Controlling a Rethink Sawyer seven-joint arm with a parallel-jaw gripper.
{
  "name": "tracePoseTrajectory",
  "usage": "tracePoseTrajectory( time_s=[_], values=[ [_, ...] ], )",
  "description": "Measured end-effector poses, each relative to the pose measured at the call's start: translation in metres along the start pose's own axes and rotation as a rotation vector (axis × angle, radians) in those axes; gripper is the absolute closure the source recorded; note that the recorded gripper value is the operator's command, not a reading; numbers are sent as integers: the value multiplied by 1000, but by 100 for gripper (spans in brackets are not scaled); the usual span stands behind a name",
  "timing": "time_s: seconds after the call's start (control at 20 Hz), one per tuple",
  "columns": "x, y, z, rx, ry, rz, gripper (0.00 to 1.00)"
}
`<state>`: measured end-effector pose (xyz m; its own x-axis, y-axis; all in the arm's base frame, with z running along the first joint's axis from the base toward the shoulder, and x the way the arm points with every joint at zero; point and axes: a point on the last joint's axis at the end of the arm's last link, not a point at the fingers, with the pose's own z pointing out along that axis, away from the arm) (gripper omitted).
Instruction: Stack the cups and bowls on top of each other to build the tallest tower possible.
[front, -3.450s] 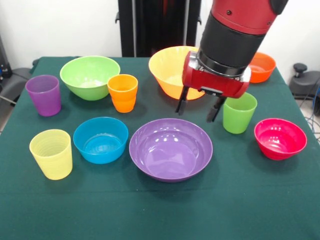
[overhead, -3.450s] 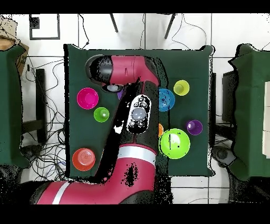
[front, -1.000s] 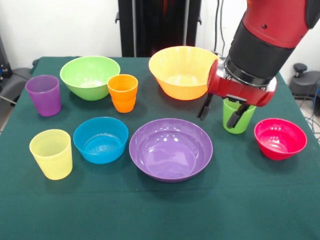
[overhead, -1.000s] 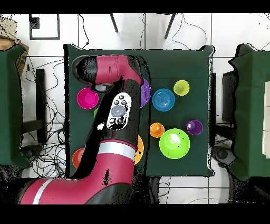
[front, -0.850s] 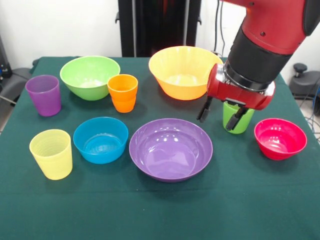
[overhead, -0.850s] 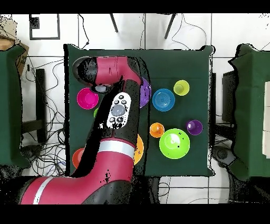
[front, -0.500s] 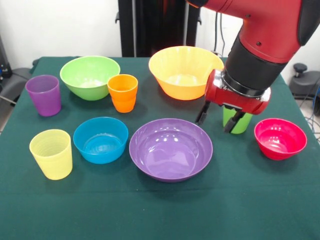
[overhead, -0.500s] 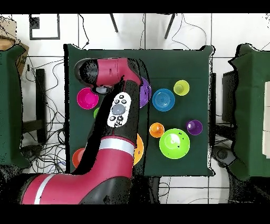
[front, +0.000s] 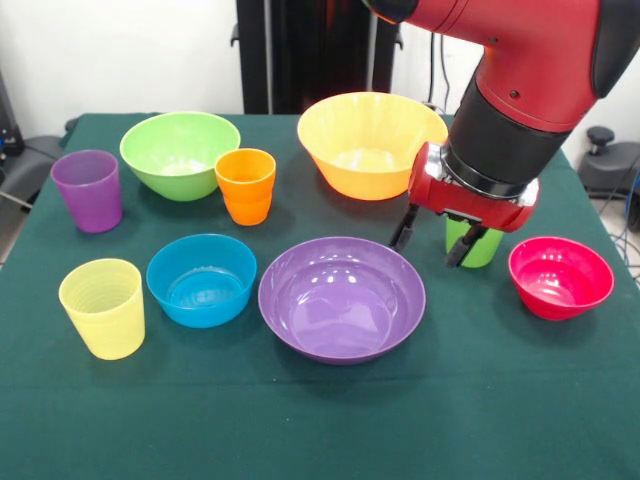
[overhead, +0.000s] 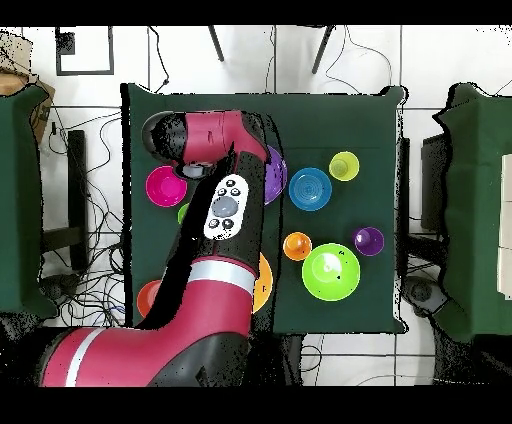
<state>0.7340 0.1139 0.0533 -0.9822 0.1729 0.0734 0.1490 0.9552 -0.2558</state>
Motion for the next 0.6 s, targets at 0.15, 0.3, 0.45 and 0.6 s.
tracePoseTrajectory(
  time_s=[0.15,0.3,0.45,0.6],
  values=[
    [0,0,0,1,0,0,0],
    [0,0,0,1,1,0,0],
    [0,0,1,2,2,0,0],
    [1,0,2,2,2,0,0]
  ],
)
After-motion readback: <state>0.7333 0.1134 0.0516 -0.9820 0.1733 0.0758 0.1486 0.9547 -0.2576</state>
